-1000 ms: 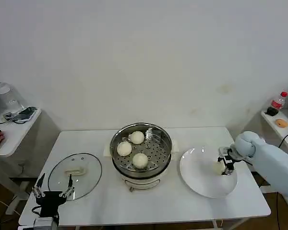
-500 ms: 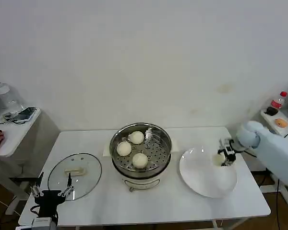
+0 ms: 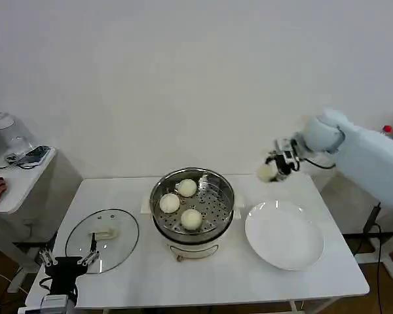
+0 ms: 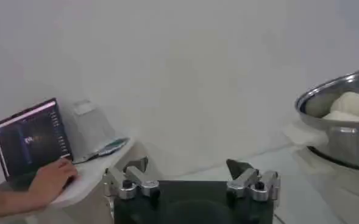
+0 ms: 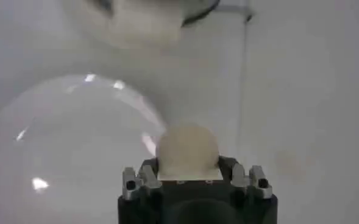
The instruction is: Take steamed baozi put them in steamer then cover it.
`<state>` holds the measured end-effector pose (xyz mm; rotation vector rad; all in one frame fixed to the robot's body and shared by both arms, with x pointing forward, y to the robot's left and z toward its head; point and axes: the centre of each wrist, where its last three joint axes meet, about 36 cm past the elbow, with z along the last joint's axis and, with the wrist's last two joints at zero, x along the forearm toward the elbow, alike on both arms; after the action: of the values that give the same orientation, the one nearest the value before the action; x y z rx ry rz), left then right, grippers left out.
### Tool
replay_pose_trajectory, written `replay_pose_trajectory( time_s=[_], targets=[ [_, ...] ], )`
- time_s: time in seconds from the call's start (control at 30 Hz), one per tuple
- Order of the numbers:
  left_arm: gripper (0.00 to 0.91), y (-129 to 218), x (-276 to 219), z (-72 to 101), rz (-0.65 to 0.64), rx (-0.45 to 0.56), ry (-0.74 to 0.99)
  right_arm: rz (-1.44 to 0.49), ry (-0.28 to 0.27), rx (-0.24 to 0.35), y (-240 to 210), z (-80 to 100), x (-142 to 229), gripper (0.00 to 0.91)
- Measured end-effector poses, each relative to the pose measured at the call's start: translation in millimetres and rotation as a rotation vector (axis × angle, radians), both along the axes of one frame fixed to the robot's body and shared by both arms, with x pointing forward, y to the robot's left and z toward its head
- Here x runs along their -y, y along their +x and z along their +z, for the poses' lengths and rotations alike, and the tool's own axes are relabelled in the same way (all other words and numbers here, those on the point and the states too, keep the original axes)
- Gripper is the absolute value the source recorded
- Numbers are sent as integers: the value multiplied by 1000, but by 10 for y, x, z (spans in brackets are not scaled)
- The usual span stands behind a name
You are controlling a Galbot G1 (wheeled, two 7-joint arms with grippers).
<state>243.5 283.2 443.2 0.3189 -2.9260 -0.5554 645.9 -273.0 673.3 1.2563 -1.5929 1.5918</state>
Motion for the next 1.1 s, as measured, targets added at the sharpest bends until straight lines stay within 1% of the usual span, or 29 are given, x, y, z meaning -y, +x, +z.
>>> replay_pose_trajectory(
  time_s=[0.1,0.2,0.33,0.47,0.63,0.83,1.0,1.1],
  targets=[
    [907,-1,-6,9,3,2,1,17,35,-11,-24,89,-285,675],
    [907,-3,-16,14,8,4,1,20,74,-24,-37,130,-561,675],
    [907,-15,-24,22,15,5,0,14,109,-61,-49,61,-906,675],
    [907,-8,-13,34,20,13,-6,-6,129,-98,-70,-66,-1198,675],
    [907,7,-5,34,20,17,-10,-32,129,-146,-97,-293,-1475,675],
    [907,5,-36,17,26,13,-4,-56,117,-185,-98,-548,-1649,675],
    [907,18,-46,19,26,16,-2,-75,99,-197,-74,-712,-1692,675],
    [907,23,-50,8,28,14,-3,-90,88,-195,-50,-769,-1670,675]
  ],
)
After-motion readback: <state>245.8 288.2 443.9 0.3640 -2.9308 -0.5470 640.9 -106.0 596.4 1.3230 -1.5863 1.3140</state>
